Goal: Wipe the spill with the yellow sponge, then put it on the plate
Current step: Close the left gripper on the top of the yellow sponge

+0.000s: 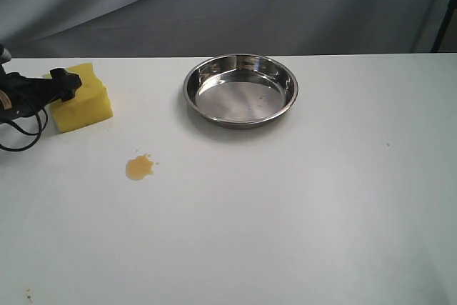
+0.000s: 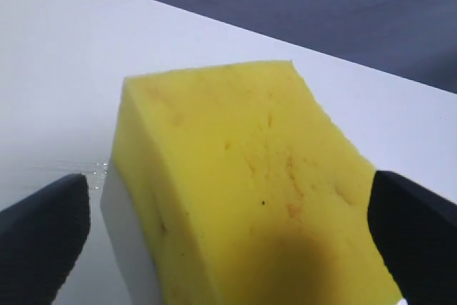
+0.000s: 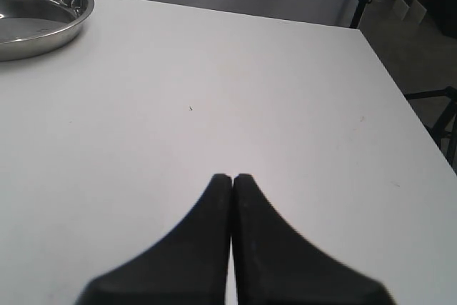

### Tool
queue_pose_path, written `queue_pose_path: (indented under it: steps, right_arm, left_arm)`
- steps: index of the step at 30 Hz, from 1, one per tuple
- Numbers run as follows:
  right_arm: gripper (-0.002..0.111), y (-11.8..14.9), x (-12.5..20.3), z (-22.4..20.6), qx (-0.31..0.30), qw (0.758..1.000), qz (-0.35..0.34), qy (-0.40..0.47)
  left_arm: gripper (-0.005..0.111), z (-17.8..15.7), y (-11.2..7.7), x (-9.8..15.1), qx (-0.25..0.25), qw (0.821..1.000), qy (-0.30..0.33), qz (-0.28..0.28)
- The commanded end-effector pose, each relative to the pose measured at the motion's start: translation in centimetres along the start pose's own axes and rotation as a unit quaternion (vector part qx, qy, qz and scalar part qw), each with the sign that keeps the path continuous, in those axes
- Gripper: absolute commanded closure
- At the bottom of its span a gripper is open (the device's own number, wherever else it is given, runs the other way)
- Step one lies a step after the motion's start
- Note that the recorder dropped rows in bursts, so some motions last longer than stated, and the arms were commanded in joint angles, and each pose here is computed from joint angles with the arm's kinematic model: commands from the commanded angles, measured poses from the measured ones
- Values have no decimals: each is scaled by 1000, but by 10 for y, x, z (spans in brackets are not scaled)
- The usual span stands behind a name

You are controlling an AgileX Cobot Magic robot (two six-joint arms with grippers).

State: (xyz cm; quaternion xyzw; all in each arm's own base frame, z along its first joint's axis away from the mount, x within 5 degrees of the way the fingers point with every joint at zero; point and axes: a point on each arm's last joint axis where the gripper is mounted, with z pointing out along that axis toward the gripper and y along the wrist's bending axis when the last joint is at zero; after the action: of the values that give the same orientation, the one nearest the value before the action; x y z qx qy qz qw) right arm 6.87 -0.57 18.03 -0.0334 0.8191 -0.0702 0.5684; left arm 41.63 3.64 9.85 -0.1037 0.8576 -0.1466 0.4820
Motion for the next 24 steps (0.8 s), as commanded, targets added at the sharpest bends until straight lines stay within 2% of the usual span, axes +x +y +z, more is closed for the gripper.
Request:
queue_pose_path:
  steps: [1, 16, 21, 24]
  right_arm:
    - [108, 0, 1, 1, 1, 1000, 5, 0]
    - [108, 0, 1, 1, 1, 1000, 3, 0]
    - [108, 0, 1, 1, 1, 1000, 4, 0]
    - [108, 0, 1, 1, 1, 1000, 4, 0]
  left_arm:
    - [2, 1, -1, -2, 3, 1000, -4, -16]
    - [2, 1, -1, -1, 3, 1000, 4, -7]
    - [2, 3, -11, 2, 15, 1000, 6, 0]
    - [2, 8, -24, 1, 20, 1000, 14, 13]
